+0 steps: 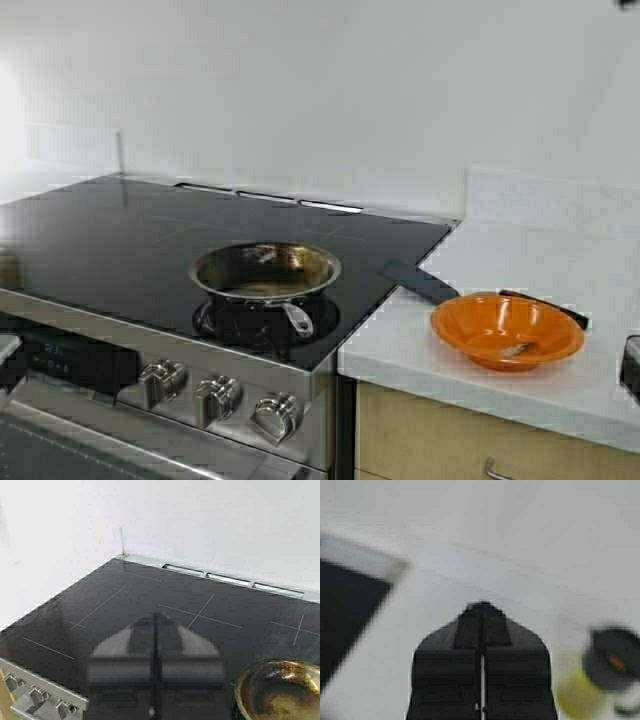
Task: Add oil to the pan and cook the shrimp and serve it
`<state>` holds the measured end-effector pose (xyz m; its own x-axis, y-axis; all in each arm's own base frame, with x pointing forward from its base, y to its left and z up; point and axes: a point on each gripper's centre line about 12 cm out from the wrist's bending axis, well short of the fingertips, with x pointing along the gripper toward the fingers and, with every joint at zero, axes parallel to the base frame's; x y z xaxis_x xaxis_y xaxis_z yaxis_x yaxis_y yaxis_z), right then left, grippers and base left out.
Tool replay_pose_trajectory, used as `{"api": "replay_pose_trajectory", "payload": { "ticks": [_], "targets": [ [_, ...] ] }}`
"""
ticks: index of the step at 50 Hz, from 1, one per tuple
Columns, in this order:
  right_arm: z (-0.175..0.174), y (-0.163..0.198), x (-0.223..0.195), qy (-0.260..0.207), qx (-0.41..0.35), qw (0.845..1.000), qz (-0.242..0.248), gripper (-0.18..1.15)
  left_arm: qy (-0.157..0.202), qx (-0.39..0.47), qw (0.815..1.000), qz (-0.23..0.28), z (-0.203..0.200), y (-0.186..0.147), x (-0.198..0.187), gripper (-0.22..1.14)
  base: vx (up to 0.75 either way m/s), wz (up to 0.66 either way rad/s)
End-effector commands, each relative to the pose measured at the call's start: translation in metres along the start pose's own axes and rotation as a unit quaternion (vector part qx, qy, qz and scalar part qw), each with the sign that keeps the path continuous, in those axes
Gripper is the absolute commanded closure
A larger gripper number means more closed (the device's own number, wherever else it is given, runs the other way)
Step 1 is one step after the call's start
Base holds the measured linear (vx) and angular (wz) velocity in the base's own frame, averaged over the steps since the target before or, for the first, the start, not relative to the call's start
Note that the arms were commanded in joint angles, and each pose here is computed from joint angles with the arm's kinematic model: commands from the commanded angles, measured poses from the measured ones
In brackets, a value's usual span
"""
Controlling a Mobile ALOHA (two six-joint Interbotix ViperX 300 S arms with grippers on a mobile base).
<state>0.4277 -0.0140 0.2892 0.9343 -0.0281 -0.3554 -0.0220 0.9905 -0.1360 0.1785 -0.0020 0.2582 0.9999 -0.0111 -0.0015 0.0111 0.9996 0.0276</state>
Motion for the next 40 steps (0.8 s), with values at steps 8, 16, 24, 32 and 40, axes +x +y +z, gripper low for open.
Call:
{"api": "replay_pose_trajectory", "payload": {
  "ticks": [8,16,24,32,40],
  "targets": [
    [0.031,0.070,-0.039,0.025,-0.094,0.991,0.093,0.88,-0.015,-0.002,1.000,0.001,0.012,0.001,0.001,0.89,0.00,0.00],
    [0.022,0.124,-0.045,0.054,-0.149,0.975,0.152,0.88,-0.013,-0.002,1.000,0.001,0.011,0.001,0.001,0.89,0.00,0.00],
    [0.001,0.170,-0.049,0.074,-0.160,0.964,0.200,0.88,-0.014,-0.001,1.000,0.002,0.012,0.001,0.001,0.89,0.00,0.00],
    [-0.038,0.212,-0.054,0.119,-0.173,0.947,0.243,0.82,-0.014,-0.001,1.000,0.002,0.012,0.001,0.001,0.89,0.00,0.00],
    [-0.079,0.249,-0.068,0.161,-0.194,0.927,0.277,0.77,-0.014,-0.002,1.000,0.001,0.012,0.001,0.001,0.89,0.00,0.00]
  ]
}}
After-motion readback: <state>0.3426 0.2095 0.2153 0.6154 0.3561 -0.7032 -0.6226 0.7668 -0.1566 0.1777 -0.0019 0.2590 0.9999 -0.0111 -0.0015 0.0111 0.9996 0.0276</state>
